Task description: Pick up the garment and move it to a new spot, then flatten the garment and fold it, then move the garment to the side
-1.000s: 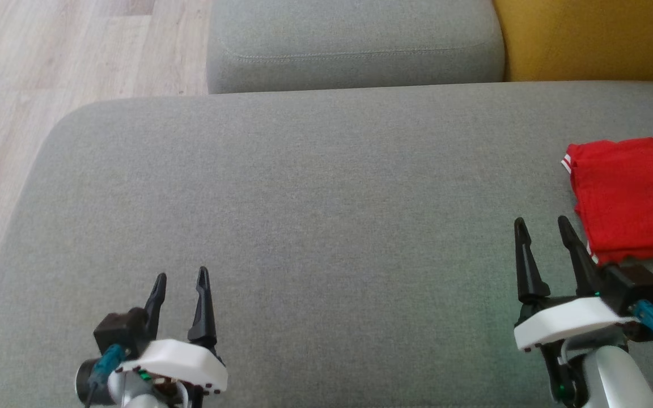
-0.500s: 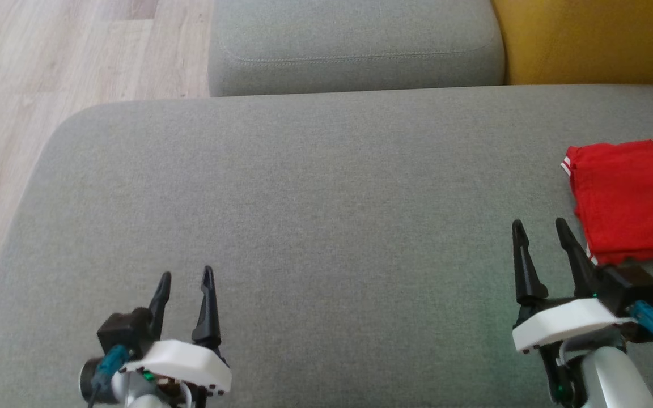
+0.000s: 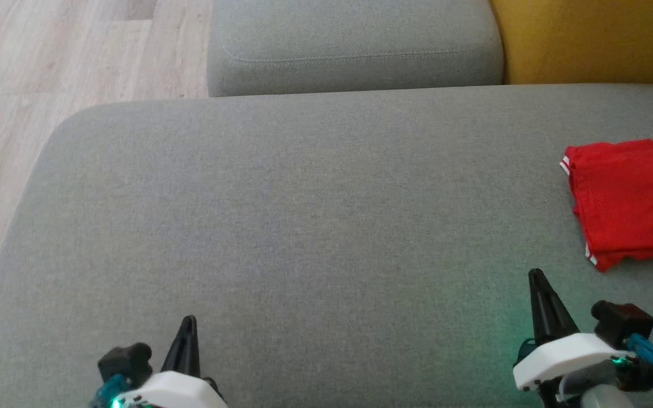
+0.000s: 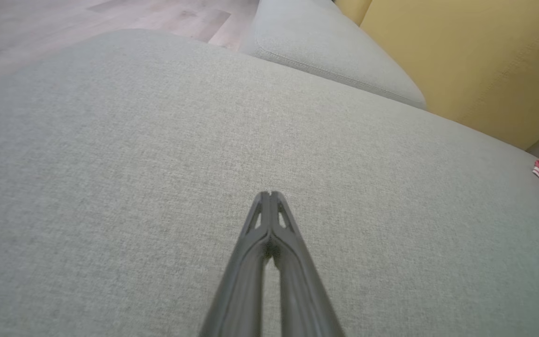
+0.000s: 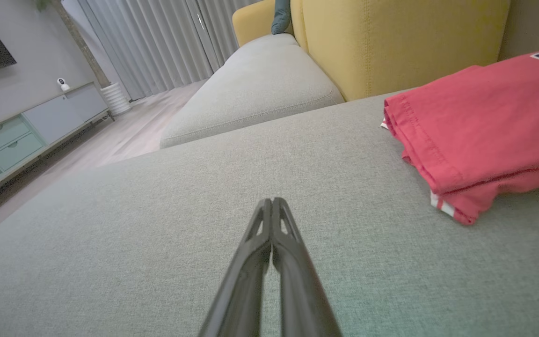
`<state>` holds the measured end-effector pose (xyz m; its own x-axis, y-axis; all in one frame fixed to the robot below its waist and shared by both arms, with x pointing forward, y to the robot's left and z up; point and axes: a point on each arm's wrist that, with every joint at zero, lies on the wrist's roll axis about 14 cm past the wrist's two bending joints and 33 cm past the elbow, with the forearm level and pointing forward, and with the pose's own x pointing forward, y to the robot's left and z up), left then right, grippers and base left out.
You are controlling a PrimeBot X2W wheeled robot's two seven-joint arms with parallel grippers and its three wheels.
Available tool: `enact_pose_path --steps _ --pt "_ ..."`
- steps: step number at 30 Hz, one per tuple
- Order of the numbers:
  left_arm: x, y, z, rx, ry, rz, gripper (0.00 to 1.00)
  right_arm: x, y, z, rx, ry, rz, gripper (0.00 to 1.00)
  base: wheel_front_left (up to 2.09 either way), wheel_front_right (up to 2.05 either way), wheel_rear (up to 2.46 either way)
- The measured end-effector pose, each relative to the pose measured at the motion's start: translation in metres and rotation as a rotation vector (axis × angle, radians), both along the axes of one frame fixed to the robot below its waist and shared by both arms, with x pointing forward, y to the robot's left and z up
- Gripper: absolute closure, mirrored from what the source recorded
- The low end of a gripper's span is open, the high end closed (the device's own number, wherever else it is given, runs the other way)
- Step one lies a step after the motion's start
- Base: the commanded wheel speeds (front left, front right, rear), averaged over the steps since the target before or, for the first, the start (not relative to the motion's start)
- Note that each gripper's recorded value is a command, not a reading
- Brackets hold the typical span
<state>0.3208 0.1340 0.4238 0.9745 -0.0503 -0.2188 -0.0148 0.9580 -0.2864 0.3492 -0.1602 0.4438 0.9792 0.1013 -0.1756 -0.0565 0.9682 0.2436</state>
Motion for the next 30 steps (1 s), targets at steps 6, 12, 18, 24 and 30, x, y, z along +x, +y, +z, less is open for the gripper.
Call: enact_pose_path --steps 6,12,18,24,30 --pt "0.000 0.006 -0.003 -0.061 0.023 0.031 1.00 0.001 -0.003 0.000 0.065 0.009 -0.026 1.00 0.00 0.00 0.00" --pt "0.001 0.007 -0.005 -0.123 0.045 0.048 1.00 0.001 -0.008 0.001 0.131 0.015 -0.057 1.00 0.00 0.00 0.00" --pt "0.005 0.013 -0.004 -0.186 0.052 0.077 1.00 0.003 -0.011 0.002 0.196 0.017 -0.081 1.00 0.00 0.00 0.00" --pt "0.009 0.013 -0.001 -0.249 0.056 0.089 1.00 0.006 -0.013 0.005 0.261 0.019 -0.099 1.00 0.00 0.00 0.00" --pt "0.009 0.016 -0.002 -0.302 0.067 0.109 1.00 0.007 -0.015 0.005 0.316 0.022 -0.117 1.00 0.00 0.00 0.00"
